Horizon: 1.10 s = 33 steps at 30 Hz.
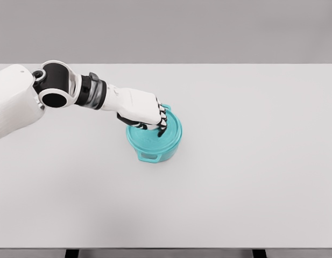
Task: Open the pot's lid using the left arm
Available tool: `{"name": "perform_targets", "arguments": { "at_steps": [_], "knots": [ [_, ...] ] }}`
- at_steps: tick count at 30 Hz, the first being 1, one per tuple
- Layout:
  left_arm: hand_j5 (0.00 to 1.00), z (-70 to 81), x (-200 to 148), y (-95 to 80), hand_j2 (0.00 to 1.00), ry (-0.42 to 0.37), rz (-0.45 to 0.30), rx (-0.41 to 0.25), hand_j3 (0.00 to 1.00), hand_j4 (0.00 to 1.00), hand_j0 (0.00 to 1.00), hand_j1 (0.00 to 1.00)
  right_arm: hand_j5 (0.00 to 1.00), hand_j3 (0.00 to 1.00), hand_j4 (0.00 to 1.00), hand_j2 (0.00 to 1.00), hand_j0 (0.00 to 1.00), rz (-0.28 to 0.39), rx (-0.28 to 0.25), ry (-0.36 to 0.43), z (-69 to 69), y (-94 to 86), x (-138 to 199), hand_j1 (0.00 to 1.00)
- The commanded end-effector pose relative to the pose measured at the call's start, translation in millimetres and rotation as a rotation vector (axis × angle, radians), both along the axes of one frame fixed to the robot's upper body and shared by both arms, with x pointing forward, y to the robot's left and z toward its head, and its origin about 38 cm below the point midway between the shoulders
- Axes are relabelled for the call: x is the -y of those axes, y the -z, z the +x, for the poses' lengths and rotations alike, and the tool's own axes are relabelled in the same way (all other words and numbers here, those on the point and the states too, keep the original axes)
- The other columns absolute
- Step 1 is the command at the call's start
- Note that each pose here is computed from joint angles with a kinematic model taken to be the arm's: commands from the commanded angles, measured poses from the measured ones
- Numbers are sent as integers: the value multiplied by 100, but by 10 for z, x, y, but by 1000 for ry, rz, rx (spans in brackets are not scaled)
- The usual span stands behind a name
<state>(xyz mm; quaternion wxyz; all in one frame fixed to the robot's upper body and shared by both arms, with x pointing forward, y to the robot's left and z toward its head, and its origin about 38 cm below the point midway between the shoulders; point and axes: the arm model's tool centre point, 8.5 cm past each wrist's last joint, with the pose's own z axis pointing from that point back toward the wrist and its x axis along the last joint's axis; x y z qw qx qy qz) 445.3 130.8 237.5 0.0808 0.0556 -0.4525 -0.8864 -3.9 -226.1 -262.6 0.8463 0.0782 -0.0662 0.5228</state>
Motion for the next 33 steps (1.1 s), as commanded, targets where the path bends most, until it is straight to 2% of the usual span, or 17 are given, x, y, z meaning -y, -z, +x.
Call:
{"name": "perform_targets", "arguments": {
  "at_steps": [1,6,14,16,18,23,26,27,28,29,33],
  "knots": [
    [48,3,-12,-12,48,-6,-6,-3,48,48,48,48,100,100,100,100,100,0,0,-1,0,0,1,100],
    [45,29,-101,-72,45,-23,-7,6,45,45,45,45,100,100,100,100,100,0,0,0,0,0,1,100],
    [45,143,-909,-324,45,-188,24,55,45,45,45,45,100,100,100,100,100,0,0,-1,0,0,1,100],
    [45,146,-950,-329,45,-197,26,56,45,45,45,45,100,100,100,100,100,0,0,-1,0,0,1,100],
    [45,137,-1171,-337,45,-240,47,58,45,45,45,45,100,100,100,100,100,0,0,0,0,0,1,100],
    [47,129,-1256,-318,47,-256,58,56,47,47,47,47,100,100,100,100,100,0,0,-1,0,0,1,100],
    [58,142,-1278,-311,58,-264,62,56,58,58,58,58,100,100,100,100,100,0,0,-1,0,0,1,100],
    [73,142,-1282,-298,73,-265,63,53,73,73,73,73,100,100,100,100,100,0,0,-1,0,0,1,100],
    [93,141,-1281,-299,93,-265,62,52,93,93,93,93,100,100,100,100,100,0,0,-1,0,0,1,100],
    [100,144,-1285,-298,100,-267,62,52,100,100,100,100,100,100,100,100,100,0,0,0,0,0,1,100],
    [100,142,-1284,-294,100,-266,61,49,100,100,100,100,100,100,100,100,100,0,0,0,0,0,1,100]
  ]
}}
